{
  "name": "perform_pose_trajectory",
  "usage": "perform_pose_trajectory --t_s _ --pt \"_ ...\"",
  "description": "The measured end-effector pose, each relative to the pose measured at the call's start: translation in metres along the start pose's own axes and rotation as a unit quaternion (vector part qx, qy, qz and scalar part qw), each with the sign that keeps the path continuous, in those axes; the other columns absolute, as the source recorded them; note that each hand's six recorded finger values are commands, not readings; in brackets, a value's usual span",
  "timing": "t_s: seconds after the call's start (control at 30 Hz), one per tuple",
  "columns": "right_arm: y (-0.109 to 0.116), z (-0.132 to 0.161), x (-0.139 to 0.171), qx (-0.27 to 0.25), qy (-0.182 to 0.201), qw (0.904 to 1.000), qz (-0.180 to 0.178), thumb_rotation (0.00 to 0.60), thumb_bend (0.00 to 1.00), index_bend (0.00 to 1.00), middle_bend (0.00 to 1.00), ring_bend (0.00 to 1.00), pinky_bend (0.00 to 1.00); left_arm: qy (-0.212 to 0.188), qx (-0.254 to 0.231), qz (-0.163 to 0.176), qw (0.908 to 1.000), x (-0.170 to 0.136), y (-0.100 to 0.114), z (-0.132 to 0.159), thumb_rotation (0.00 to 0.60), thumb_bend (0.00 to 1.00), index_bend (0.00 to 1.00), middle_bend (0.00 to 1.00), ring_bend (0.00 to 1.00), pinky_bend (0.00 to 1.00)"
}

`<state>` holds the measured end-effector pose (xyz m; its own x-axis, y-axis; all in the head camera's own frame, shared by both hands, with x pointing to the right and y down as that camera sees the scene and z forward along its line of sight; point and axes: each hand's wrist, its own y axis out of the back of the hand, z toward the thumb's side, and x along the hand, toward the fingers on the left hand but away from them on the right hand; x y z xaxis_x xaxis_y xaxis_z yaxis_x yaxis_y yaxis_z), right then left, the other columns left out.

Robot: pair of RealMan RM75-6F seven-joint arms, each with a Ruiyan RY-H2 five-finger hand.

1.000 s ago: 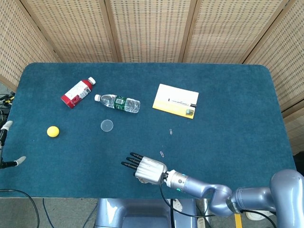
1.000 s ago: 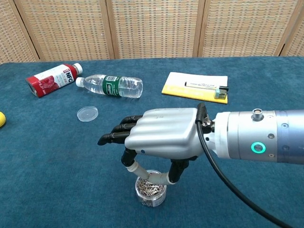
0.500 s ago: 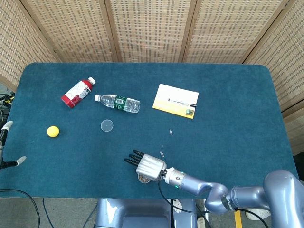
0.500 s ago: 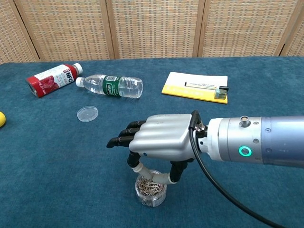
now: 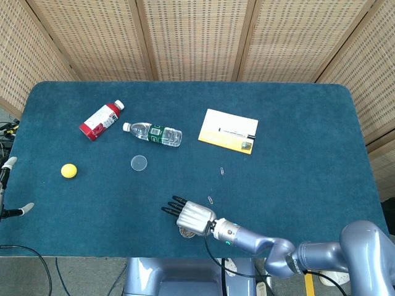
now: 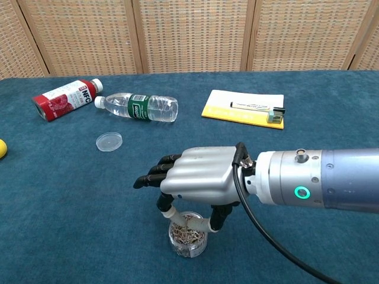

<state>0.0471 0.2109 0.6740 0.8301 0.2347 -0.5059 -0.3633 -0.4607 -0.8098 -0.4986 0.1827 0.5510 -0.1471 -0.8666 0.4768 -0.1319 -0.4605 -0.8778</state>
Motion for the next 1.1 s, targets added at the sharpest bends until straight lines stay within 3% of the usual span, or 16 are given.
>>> perform_pose_trajectory --t_s 0.4,0.57,0.67,0.83,0.93,1.1 --pt "0.005 -0.003 0.003 -0.004 -0.005 0.9999 -0.008 0.6 0.41 0.38 0.0 0.0 0.0 -0.001 -0.001 0.0 1.0 0.0 0.001 0.0 0.6 0.0 0.0 0.0 0.0 0.0" --pt "0.017 -0.01 0.012 -0.002 -0.015 0.9996 -0.025 0.6 0.41 0.38 0.0 0.0 0.0 0.0 -0.004 0.001 1.0 0.0 0.001 -0.001 0.6 0.0 0.0 0.0 0.0 0.0" --pt "0.031 -0.031 0.028 0.001 -0.044 0.9979 -0.047 0.6 0.36 0.38 0.0 0.0 0.0 0.0 -0.008 0.003 1.0 0.0 0.003 -0.002 0.6 0.0 0.0 0.0 0.0 0.0" --pt "0.044 -0.087 0.08 0.012 -0.133 0.9881 -0.077 0.6 0.12 0.26 0.0 0.0 0.0 -0.006 -0.011 0.008 0.9999 -0.003 0.007 -0.001 0.6 0.0 0.0 0.0 0.0 0.0" --pt "0.04 -0.12 0.124 0.011 -0.198 0.9761 -0.088 0.6 0.05 0.16 0.0 0.0 0.0 -0.012 -0.01 0.013 0.9998 -0.007 0.008 0.001 0.6 0.0 0.0 0.0 0.0 0.0" --pt "0.027 -0.149 0.188 -0.03 -0.281 0.9517 -0.119 0.6 0.01 0.13 0.0 0.0 0.0 -0.021 -0.004 0.017 0.9996 -0.014 0.007 0.004 0.6 0.0 0.0 0.0 0.0 0.0"
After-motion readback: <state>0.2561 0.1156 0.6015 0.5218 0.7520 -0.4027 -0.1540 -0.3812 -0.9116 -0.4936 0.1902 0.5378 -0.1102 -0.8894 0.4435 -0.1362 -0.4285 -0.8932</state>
